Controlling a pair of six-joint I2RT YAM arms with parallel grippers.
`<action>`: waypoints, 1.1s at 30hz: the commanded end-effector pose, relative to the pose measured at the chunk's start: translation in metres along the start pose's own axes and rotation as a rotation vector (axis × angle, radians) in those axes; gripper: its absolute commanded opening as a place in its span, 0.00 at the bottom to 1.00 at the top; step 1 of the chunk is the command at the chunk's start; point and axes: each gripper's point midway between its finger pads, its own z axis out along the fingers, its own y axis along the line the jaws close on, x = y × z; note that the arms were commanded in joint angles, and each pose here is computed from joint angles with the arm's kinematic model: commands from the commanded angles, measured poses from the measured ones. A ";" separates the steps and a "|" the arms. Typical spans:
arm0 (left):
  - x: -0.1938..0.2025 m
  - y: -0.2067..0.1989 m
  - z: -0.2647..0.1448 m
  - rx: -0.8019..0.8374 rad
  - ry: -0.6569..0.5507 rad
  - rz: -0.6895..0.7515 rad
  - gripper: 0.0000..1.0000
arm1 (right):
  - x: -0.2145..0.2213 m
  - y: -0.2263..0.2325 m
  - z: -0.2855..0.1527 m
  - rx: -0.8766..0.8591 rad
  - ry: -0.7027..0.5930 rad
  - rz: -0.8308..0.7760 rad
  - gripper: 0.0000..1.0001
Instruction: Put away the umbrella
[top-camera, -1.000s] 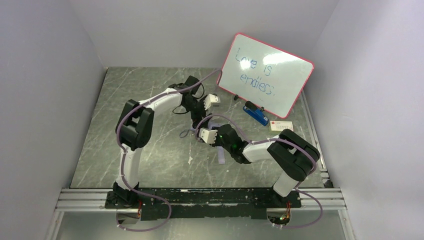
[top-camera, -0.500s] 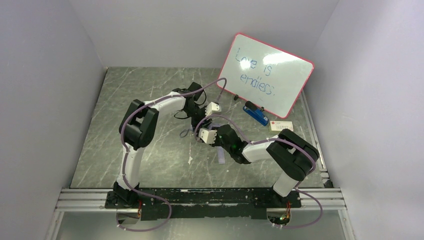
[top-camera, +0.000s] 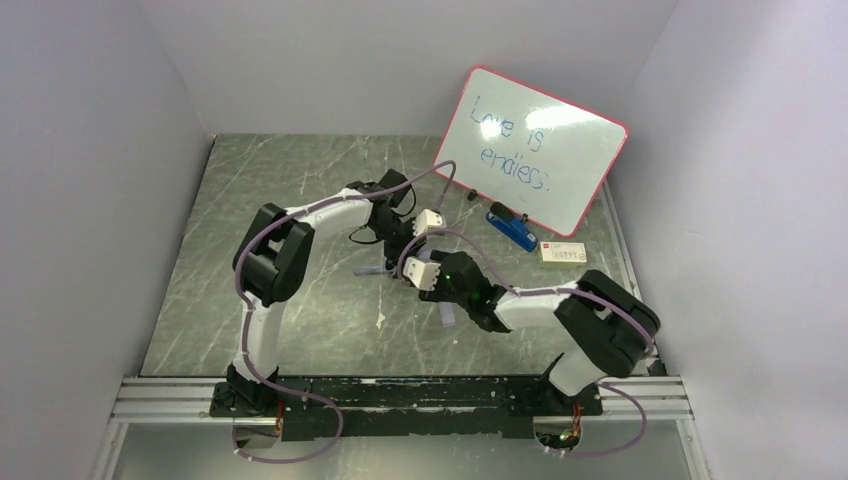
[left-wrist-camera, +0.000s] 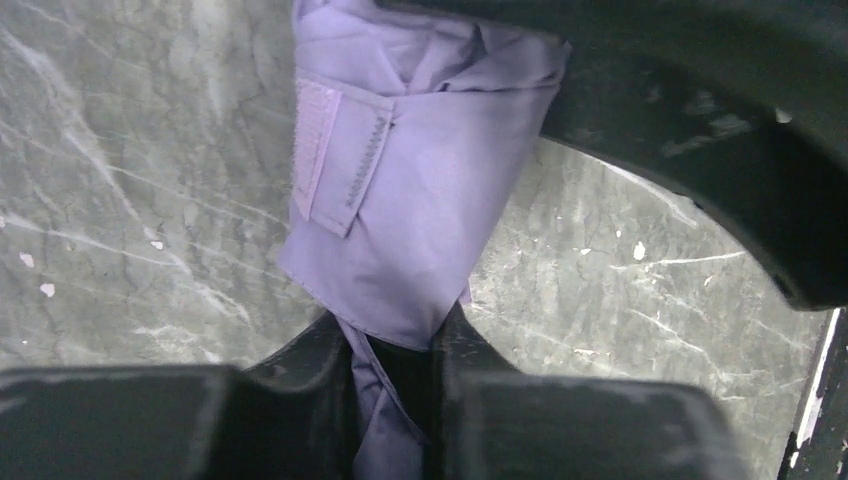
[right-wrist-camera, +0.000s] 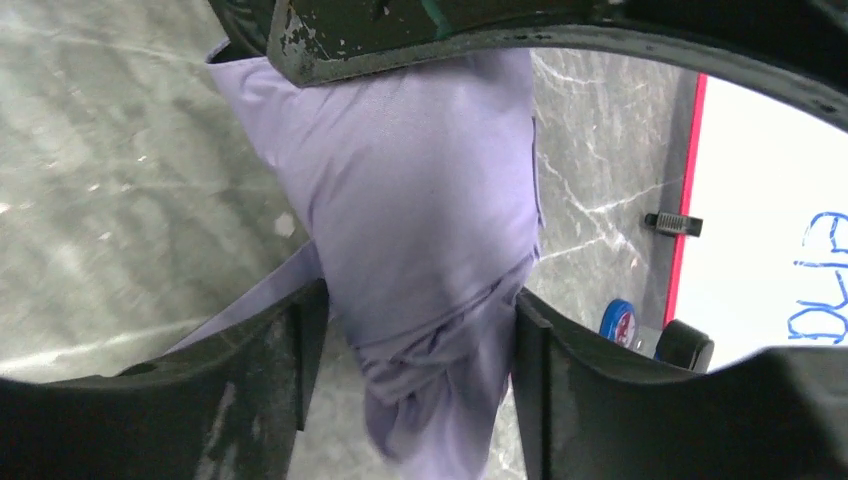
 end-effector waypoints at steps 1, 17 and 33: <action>0.030 0.010 0.021 -0.076 0.100 -0.019 0.05 | -0.008 0.010 -0.021 -0.039 -0.048 0.136 0.70; 0.029 0.027 0.008 -0.315 0.110 -0.001 0.05 | -0.042 -0.108 -0.157 0.446 -0.437 0.910 0.65; 0.034 0.019 -0.001 -0.640 0.176 0.123 0.05 | 0.053 -0.100 -0.138 0.441 0.031 1.431 0.63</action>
